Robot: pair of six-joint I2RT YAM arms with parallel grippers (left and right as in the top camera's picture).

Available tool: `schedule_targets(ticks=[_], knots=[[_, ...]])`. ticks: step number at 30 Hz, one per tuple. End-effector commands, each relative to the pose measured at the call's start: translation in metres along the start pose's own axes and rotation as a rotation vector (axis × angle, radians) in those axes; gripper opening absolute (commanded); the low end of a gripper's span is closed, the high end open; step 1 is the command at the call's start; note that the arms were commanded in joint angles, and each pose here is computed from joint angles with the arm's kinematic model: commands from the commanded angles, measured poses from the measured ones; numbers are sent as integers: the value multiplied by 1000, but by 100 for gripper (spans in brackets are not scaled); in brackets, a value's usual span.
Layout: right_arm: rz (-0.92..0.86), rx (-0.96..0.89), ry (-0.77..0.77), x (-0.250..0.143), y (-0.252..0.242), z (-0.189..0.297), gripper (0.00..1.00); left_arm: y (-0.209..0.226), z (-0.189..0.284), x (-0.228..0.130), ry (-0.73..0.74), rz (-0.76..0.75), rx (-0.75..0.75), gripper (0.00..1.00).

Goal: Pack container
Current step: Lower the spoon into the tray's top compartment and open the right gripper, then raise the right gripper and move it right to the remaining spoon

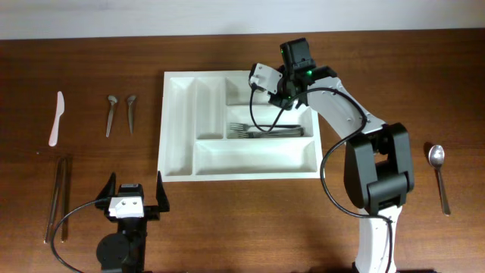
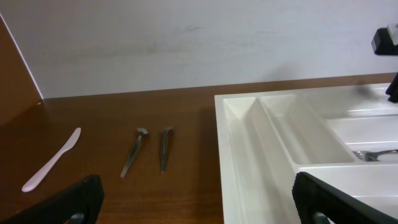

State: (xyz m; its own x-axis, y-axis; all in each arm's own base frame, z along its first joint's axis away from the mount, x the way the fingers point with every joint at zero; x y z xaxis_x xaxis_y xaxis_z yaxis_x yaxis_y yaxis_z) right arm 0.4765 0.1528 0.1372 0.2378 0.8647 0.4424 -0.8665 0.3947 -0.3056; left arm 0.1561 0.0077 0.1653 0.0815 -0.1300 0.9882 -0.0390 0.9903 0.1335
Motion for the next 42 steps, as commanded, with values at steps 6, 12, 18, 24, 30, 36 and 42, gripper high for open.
schedule_targets(ticks=[6, 12, 18, 24, 30, 36, 42], knots=[[-4, 13, -4, 0, 0, -6, 35, 1, 0, -2, 5, 10, 5, 99], [-31, -15, -24, 6, -7, -2, 99, 1, 0, -2, 5, 10, 5, 99], [-225, -113, -65, 25, -46, 36, 99, 1, 0, -2, 5, 10, 5, 99], [-406, -252, 19, 14, -95, 109, 99, 1, 0, -2, 5, 10, 5, 99], [-629, -332, 42, -23, -127, 206, 99, 1, 0, -2, 5, 10, 5, 99], [-836, -402, 95, -78, -128, 294, 99, 1, 0, -2, 5, 10, 5, 99], [-1080, -465, 124, -125, -112, 353, 99, 1, 0, -2, 5, 10, 5, 99]])
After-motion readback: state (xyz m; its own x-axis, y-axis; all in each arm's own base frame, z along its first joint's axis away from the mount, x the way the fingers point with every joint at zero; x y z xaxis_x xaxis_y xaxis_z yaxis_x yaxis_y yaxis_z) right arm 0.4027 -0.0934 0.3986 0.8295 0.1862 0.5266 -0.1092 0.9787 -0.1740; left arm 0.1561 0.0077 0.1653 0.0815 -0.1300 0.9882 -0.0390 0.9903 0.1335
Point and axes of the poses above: each gripper's point midway between its finger pads, its own z axis back along the fingers, its own y axis along the line the jaws close on, x = y × z, the point moved 9 cm from there along z, back along the fingers, and after that the axes turned 3 degrees about -z, right-handed, at the moved point
